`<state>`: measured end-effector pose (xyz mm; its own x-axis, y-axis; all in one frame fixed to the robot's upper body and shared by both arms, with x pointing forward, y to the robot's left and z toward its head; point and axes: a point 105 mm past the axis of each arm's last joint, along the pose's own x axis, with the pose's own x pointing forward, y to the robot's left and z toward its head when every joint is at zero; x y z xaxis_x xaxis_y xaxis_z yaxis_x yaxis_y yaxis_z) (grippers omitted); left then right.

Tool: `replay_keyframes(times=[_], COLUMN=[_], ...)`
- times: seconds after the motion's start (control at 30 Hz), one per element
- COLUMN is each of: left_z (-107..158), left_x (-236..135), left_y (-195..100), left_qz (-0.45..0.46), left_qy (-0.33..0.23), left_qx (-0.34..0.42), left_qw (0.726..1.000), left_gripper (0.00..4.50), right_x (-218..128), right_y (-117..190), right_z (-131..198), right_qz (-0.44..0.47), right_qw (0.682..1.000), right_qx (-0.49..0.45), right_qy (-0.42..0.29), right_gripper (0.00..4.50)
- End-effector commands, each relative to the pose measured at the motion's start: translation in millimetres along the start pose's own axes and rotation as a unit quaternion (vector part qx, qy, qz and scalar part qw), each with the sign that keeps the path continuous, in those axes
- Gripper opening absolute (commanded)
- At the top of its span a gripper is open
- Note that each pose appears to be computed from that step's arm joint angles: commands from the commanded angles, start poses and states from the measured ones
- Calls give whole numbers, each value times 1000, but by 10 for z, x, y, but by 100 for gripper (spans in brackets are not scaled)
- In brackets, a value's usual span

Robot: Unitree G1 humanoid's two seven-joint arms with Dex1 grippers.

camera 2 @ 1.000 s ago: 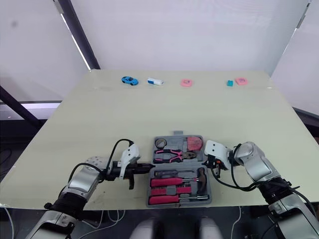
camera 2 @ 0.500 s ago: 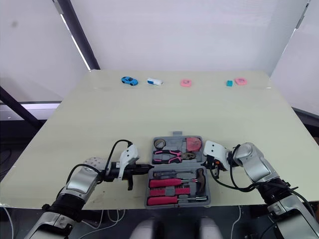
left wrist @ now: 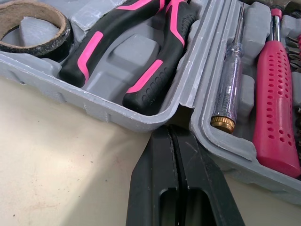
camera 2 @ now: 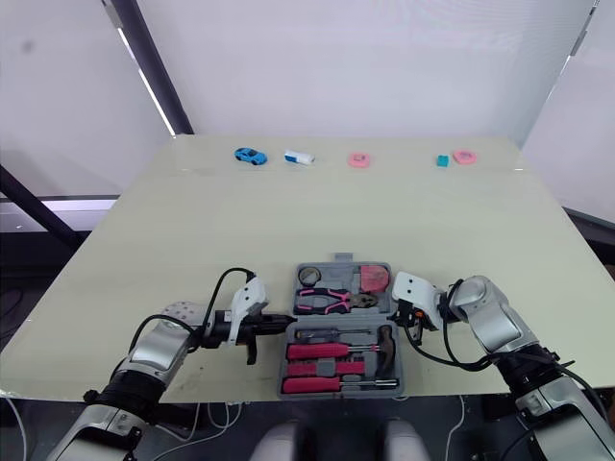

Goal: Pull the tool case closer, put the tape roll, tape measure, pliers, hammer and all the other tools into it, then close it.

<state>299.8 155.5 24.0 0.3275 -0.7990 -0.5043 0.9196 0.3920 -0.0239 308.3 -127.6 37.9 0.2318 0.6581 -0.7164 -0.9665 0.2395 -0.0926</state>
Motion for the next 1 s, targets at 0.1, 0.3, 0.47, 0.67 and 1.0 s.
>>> replay_keyframes(times=[0.1, 0.3, 0.47, 0.67, 1.0], left_z=[-84, -12, -44, -243, -103], left_x=[9, -308, -722, -1155, -1179], left_y=[53, 147, 33, -24, -198], left_qz=[28, 101, 128, 178, 146], left_qy=[16, -62, -134, -127, -133], left_qx=[-5, -12, -50, -79, -87], left_qw=[999, 993, 981, 973, 976], left_gripper=[0, 0, 89, 370, 444], right_x=[11, -431, -926, -1348, -1663], right_y=[31, -159, -149, 42, 210], right_z=[90, -4, -177, -598, -751], right_qz=[-3, -62, -118, -162, -189], right_qw=[1000, 994, 975, 968, 953], right_qx=[-17, 35, 51, 91, 158], right_qy=[-24, -86, -183, -168, -177], right_gripper=[2, 2, 93, 382, 450])
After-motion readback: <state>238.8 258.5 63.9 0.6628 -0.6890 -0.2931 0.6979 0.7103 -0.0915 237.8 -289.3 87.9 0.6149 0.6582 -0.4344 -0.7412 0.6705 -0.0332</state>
